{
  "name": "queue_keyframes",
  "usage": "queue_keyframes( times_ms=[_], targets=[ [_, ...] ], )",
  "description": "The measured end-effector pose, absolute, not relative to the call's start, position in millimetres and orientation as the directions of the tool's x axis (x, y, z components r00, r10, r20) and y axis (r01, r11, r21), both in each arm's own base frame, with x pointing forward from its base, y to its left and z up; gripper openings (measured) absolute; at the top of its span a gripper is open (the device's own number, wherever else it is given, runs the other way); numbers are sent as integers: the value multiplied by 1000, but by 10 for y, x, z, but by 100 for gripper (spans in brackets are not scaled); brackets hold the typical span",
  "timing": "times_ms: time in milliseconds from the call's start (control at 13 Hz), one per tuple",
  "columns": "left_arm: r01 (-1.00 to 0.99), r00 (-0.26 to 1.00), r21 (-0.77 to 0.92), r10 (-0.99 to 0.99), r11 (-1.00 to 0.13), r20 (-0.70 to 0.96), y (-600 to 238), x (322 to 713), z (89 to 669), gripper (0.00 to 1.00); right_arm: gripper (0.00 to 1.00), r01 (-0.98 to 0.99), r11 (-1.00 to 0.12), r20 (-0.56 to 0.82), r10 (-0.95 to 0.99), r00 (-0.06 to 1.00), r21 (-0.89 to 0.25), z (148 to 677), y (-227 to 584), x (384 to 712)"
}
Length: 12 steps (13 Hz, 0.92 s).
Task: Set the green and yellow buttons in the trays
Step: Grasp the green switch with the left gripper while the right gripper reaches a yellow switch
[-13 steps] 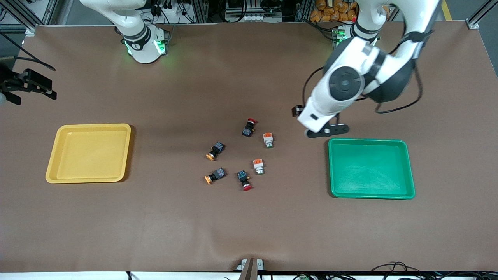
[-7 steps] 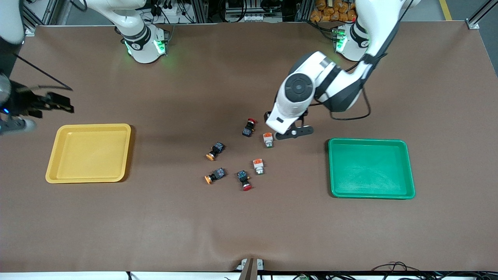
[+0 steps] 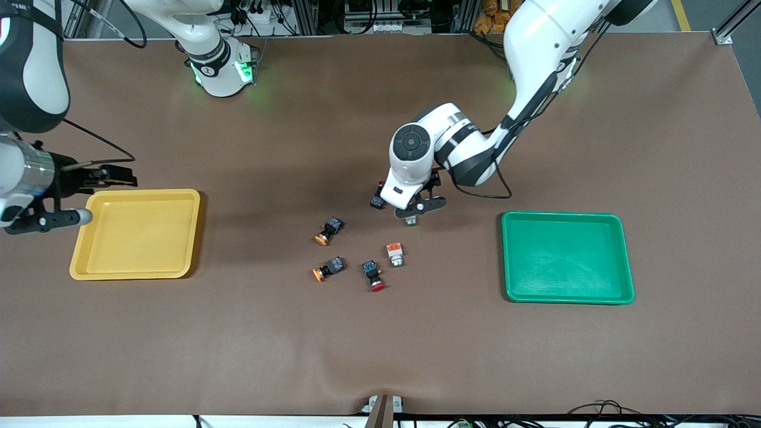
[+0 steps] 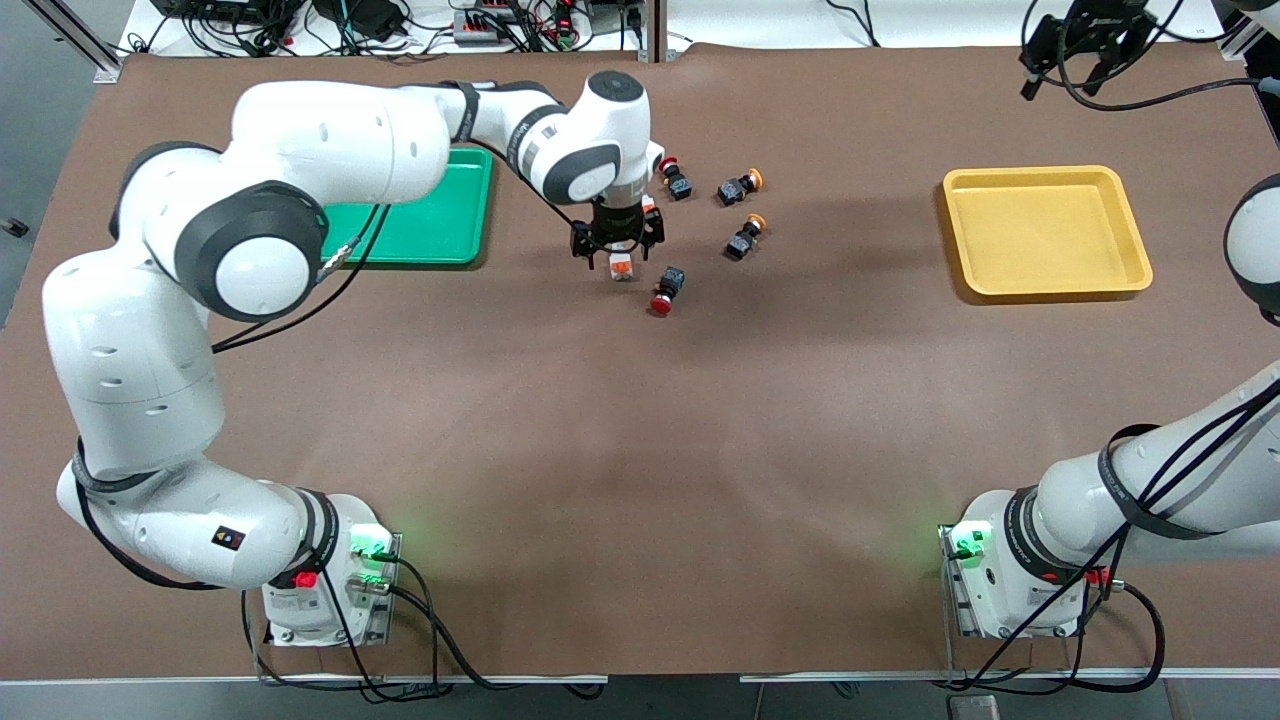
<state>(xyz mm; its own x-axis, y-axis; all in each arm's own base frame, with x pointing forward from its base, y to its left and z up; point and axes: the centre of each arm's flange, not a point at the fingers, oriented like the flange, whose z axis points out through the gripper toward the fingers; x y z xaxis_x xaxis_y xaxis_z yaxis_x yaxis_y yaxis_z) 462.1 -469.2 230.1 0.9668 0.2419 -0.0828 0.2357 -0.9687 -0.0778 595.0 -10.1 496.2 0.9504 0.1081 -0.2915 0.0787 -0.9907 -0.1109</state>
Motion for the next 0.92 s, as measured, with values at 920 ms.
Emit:
queue_keyframes(
  times_ms=[920],
  targets=[
    [262,965,-2,262,-965,-14,-4544,4691,1823,72,100,-422,-905,-278,-421,864,60,3785,1610,6264]
  ],
)
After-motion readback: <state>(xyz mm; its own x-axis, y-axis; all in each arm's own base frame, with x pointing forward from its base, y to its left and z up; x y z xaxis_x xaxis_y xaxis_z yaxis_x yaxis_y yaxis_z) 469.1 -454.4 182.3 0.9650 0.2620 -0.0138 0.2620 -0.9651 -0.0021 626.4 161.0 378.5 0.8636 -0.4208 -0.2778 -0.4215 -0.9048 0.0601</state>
